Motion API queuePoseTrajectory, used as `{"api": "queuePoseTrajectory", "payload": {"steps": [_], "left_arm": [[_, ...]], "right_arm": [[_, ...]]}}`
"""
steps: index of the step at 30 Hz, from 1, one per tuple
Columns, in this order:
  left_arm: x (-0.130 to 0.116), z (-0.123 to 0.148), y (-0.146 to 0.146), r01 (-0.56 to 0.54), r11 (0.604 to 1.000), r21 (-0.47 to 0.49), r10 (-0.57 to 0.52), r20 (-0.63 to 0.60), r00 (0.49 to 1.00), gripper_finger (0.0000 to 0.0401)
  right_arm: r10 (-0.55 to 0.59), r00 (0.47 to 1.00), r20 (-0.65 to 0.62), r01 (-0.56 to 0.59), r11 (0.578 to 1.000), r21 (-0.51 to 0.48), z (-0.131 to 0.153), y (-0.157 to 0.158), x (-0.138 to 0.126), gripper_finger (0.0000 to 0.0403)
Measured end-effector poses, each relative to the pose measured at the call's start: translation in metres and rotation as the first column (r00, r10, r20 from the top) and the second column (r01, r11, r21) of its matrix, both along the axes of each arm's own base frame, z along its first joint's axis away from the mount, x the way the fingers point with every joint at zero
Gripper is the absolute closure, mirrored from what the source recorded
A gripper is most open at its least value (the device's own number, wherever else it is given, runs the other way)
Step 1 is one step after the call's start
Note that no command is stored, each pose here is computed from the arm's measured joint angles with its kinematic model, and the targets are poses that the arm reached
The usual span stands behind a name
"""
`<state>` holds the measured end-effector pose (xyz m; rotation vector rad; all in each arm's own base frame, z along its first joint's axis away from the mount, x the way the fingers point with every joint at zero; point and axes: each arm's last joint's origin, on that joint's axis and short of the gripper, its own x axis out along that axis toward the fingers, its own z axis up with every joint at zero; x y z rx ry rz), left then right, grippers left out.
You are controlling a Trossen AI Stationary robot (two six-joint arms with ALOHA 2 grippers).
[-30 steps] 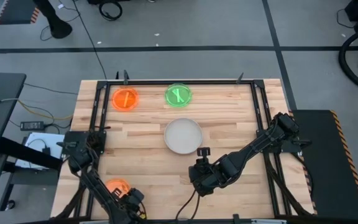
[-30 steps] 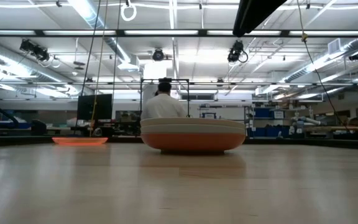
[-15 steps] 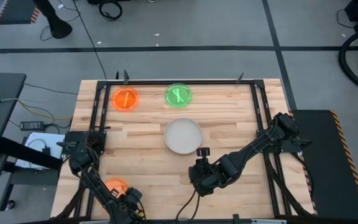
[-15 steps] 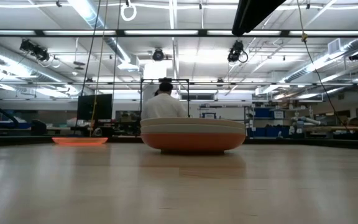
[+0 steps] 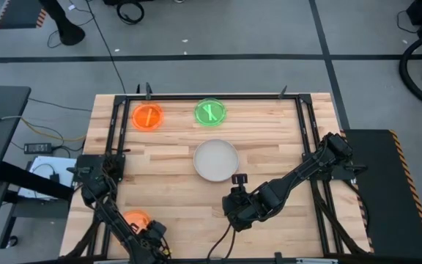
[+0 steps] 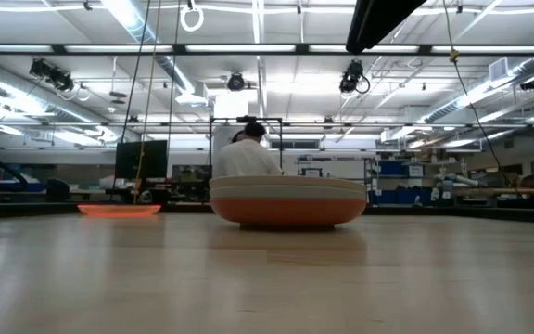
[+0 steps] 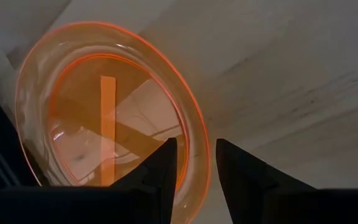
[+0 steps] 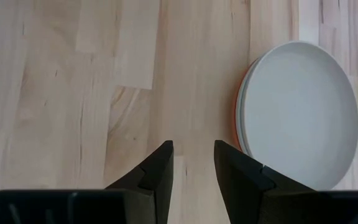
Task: Stack plastic plates
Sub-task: Stack the bottom orange plate on top of the other orange plates
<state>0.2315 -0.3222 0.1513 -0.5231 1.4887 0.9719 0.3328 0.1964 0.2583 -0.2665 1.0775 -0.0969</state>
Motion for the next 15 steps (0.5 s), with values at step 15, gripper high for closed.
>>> {"api": "queuePoseTrajectory", "payload": {"steps": [15], "left_arm": [[0.001,-0.012,-0.004,0.014,0.999,-0.032,-0.015,-0.057,0.998,0.0283]], "right_arm": [[0.002,1.000,-0.001,-0.002,1.000,-0.001,0.000,0.000,0.000,0.0277]]}}
